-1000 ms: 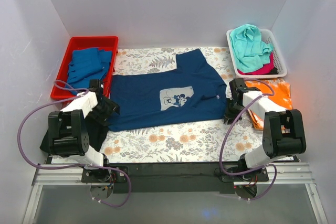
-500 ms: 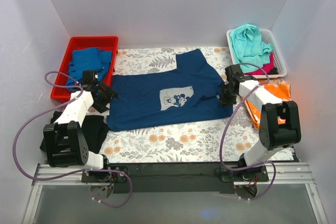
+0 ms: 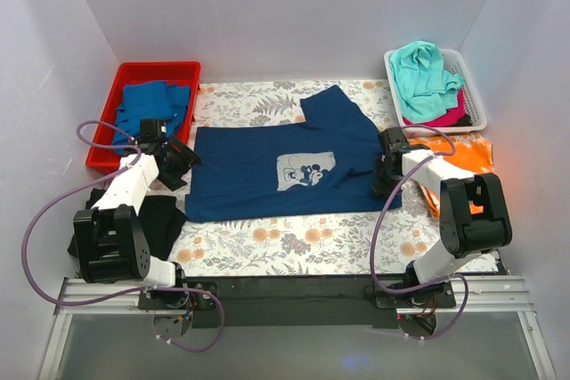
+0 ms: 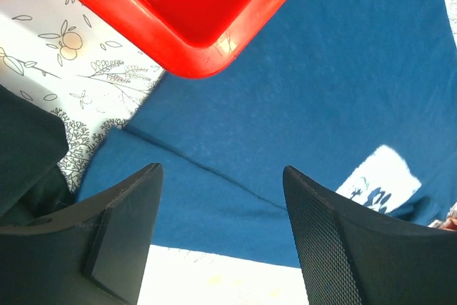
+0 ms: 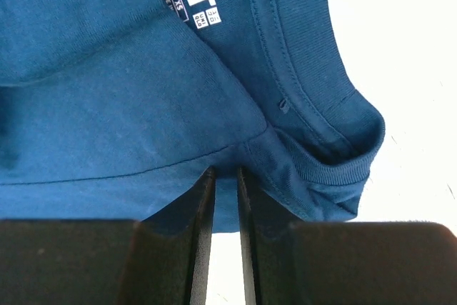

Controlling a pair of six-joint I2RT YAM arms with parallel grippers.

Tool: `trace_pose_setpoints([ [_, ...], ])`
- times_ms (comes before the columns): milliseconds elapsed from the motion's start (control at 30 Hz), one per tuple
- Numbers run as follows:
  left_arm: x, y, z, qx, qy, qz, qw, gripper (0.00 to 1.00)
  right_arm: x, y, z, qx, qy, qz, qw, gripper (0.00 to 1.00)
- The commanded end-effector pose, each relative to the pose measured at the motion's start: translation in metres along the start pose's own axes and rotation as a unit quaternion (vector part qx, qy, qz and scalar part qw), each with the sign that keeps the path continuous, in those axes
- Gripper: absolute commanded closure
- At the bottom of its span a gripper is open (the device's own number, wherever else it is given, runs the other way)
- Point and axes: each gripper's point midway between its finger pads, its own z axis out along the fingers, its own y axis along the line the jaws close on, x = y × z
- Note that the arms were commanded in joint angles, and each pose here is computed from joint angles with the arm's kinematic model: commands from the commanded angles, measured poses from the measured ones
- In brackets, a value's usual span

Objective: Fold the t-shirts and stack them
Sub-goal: Fold the flattened tshirt in 1/3 of the way

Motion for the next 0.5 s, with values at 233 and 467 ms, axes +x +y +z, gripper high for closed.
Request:
trace_pose_setpoints([
  [233,0.003,0.006,0.009,-0.012,0.011,0.005,1.000,0.33,0.065,-0.062,-0.021,0.132,0.071,0.008,0.989,0.76],
  [467,0.004,-0.002,0.013,0.012,0.019,0.007,1.000,0.33,-0.026,-0.019,-0.063,0.061,-0.055,-0.008,0.997,0.74],
])
